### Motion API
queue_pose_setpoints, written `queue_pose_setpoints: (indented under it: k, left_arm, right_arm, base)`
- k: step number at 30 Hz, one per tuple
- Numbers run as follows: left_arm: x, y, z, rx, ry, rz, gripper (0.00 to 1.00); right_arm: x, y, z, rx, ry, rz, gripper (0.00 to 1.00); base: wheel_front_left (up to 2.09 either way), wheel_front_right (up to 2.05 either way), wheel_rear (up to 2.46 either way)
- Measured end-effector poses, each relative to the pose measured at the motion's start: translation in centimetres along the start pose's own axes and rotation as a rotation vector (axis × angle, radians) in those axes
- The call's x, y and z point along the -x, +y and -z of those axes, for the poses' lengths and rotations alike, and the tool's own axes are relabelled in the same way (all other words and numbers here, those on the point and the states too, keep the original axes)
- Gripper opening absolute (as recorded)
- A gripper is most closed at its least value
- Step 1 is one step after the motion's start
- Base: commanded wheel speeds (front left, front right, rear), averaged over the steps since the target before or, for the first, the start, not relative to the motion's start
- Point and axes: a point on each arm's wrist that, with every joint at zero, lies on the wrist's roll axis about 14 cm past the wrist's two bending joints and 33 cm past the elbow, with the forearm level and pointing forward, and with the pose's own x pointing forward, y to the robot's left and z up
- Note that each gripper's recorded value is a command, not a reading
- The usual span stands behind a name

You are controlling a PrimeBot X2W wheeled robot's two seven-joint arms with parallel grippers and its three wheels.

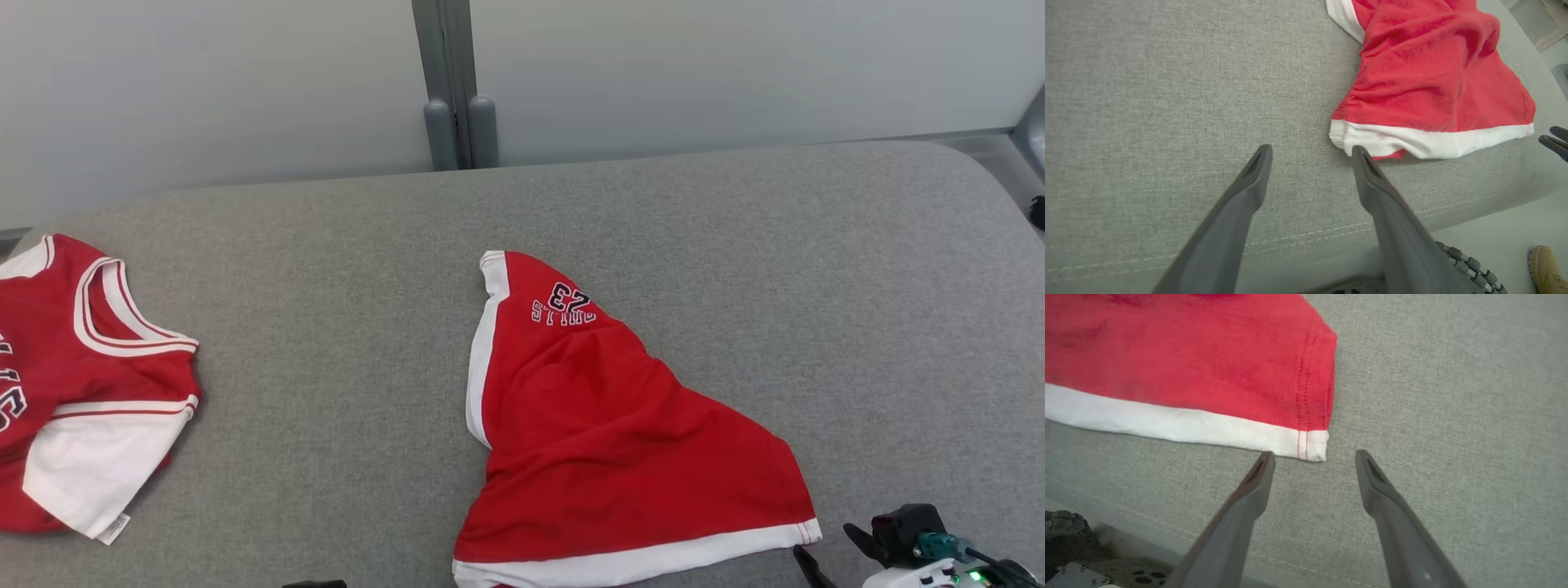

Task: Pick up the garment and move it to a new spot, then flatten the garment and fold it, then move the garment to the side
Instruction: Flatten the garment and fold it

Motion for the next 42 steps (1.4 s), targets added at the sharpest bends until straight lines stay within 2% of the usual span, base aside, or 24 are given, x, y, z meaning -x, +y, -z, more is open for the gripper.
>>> queue_pose_setpoints:
  k: [11, 23, 24, 25, 26, 27, 28, 29, 30, 31, 33, 36, 40, 42]
  left_arm:
    - [-1.9, -1.9, 0.9, 0.068, 0.071, 0.072, 1.00]
    - [-3.1, -2.2, 1.1, 0.098, 0.102, 0.099, 1.00]
    - [-3.3, -2.2, 1.1, 0.102, 0.106, 0.102, 0.59]
    - [-3.5, -2.3, 1.4, 0.105, 0.121, 0.107, 0.40]
    - [-3.6, -2.4, 1.6, 0.105, 0.130, 0.112, 0.07]
    - [-3.7, -2.6, 1.7, 0.105, 0.137, 0.117, 0.00]
    - [-3.8, -2.7, 2.0, 0.107, 0.147, 0.122, 0.00]
    - [-3.9, -2.8, 2.1, 0.104, 0.153, 0.126, 0.00]
    - [-3.9, -2.8, 2.2, 0.102, 0.158, 0.127, 0.00]
    - [-4.0, -2.8, 2.3, 0.100, 0.157, 0.129, 0.00]
    - [-3.9, -2.8, 2.1, 0.098, 0.154, 0.133, 0.00]
    - [-3.8, -3.3, 0.5, 0.082, 0.105, 0.157, 0.00]
    - [-1.8, -6.6, -5.4, 0.063, -0.064, 0.289, 0.00]
    - [0.4, -9.2, -9.4, 0.037, -0.161, 0.400, 0.00]
  right_arm:
    - [-2.1, 0.2, -0.6, -0.007, 0.019, -0.020, 1.00]
    - [-3.0, 0.5, 0.4, -0.023, 0.056, -0.035, 1.00]
    - [-3.2, 0.6, 0.4, -0.021, 0.060, -0.038, 1.00]
    - [-3.4, 0.8, 0.4, -0.025, 0.066, -0.044, 1.00]
    - [-3.5, 1.0, 0.5, -0.030, 0.072, -0.051, 1.00]
    - [-3.6, 1.2, 0.6, -0.033, 0.081, -0.057, 1.00]
    - [-3.7, 1.3, 0.7, -0.039, 0.087, -0.060, 0.64]
    - [-3.8, 1.4, 0.6, -0.044, 0.088, -0.066, 0.44]
    - [-3.9, 1.6, 0.6, -0.056, 0.089, -0.072, 0.15]
    - [-3.9, 1.7, 0.5, -0.068, 0.087, -0.076, 0.00]
    - [-3.9, 1.9, 0.2, -0.109, 0.077, -0.087, 0.00]
    - [-3.4, 2.5, -1.7, -0.247, 0.002, -0.116, 0.00]
    - [0.0, 2.1, -9.9, -0.475, -0.271, -0.207, 0.00]
    - [3.4, 2.0, -14.6, -0.527, -0.407, -0.291, 0.00]
  base:
    - [0.00, 0.00, 0.00]
    - [0.00, 0.00, 0.00]
    - [0.00, 0.00, 0.00]
    - [0.00, 0.00, 0.00]
    - [0.00, 0.00, 0.00]
    - [0.00, 0.00, 0.00]
    - [0.00, 0.00, 0.00]
    - [0.00, 0.00, 0.00]
    - [0.00, 0.00, 0.00]
    - [0.00, 0.00, 0.00]
    - [0.00, 0.00, 0.00]
    - [0.00, 0.00, 0.00]
    - [0.00, 0.00, 0.00]
    - [0.00, 0.00, 0.00]
